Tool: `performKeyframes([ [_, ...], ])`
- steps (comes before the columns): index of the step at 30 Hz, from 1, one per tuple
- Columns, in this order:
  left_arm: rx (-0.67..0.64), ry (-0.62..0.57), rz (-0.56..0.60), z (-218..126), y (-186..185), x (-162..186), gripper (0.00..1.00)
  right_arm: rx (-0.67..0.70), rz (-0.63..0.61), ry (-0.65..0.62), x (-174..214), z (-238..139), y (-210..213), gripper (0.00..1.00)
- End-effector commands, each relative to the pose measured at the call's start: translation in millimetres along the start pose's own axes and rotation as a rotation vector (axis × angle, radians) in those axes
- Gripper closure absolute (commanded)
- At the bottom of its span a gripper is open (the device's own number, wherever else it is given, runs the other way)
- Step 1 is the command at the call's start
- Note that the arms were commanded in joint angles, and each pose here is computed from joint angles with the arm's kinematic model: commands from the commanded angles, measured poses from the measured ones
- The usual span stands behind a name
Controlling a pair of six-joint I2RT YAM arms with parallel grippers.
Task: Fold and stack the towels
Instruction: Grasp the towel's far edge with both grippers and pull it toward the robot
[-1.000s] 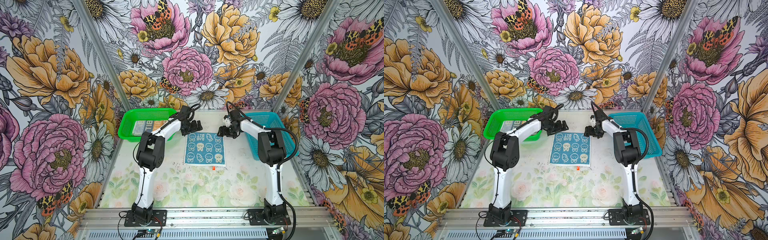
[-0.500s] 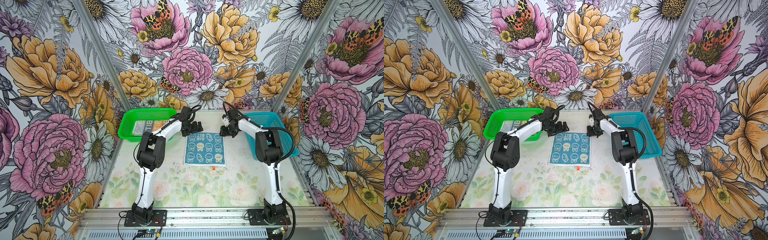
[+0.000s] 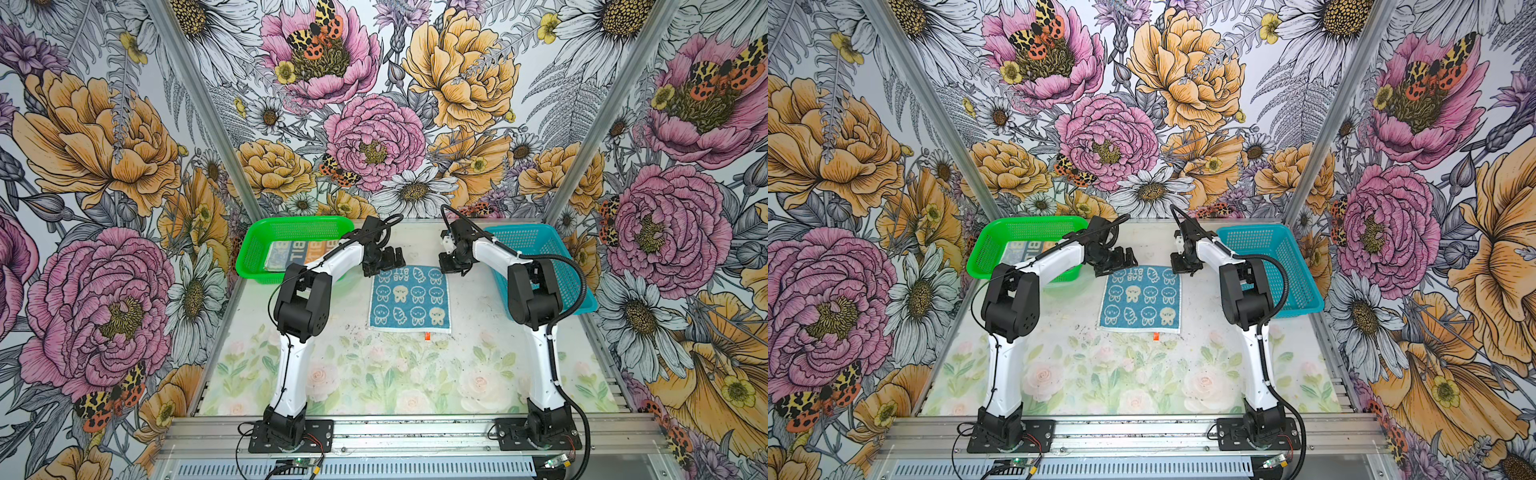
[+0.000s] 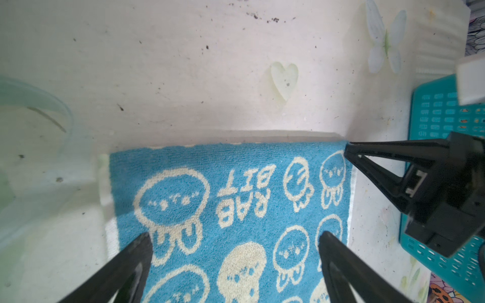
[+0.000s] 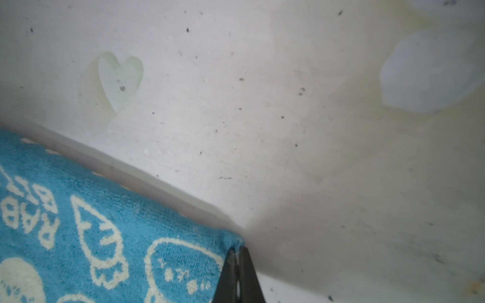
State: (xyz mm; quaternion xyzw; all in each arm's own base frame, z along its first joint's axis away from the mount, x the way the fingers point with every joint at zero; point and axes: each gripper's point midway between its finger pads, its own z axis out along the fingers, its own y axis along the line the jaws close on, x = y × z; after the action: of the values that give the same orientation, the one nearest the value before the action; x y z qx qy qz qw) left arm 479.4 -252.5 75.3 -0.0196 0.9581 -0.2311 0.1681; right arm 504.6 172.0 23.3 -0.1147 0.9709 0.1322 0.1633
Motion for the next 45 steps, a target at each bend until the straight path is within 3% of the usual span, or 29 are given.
performKeyframes([
  [1, 0.026, -0.025, 0.043, -17, -15, -2, 0.01, 0.054, 0.019, 0.068, 12, 11, -20, 1.00],
  [10, 0.023, -0.026, 0.052, -10, -18, -19, 0.01, 0.160, -0.045, 0.109, -8, -5, -57, 1.00],
  [16, -0.018, -0.013, 0.098, 7, -11, -37, 0.02, 0.151, -0.097, 0.096, -18, -9, -56, 1.00],
  [21, -0.068, 0.001, 0.152, 28, 1, -48, 0.12, 0.119, -0.102, 0.084, -21, -10, -47, 1.00],
  [30, -0.086, -0.037, 0.146, 43, 17, -70, 0.22, 0.095, -0.127, 0.087, -21, -7, -34, 1.00],
  [39, -0.071, -0.011, 0.163, 58, 22, -65, 0.39, 0.087, -0.131, 0.084, -22, -7, -28, 1.00],
  [45, -0.077, 0.009, 0.181, 67, 27, -60, 0.42, 0.087, -0.128, 0.084, -22, -7, -29, 1.00],
])
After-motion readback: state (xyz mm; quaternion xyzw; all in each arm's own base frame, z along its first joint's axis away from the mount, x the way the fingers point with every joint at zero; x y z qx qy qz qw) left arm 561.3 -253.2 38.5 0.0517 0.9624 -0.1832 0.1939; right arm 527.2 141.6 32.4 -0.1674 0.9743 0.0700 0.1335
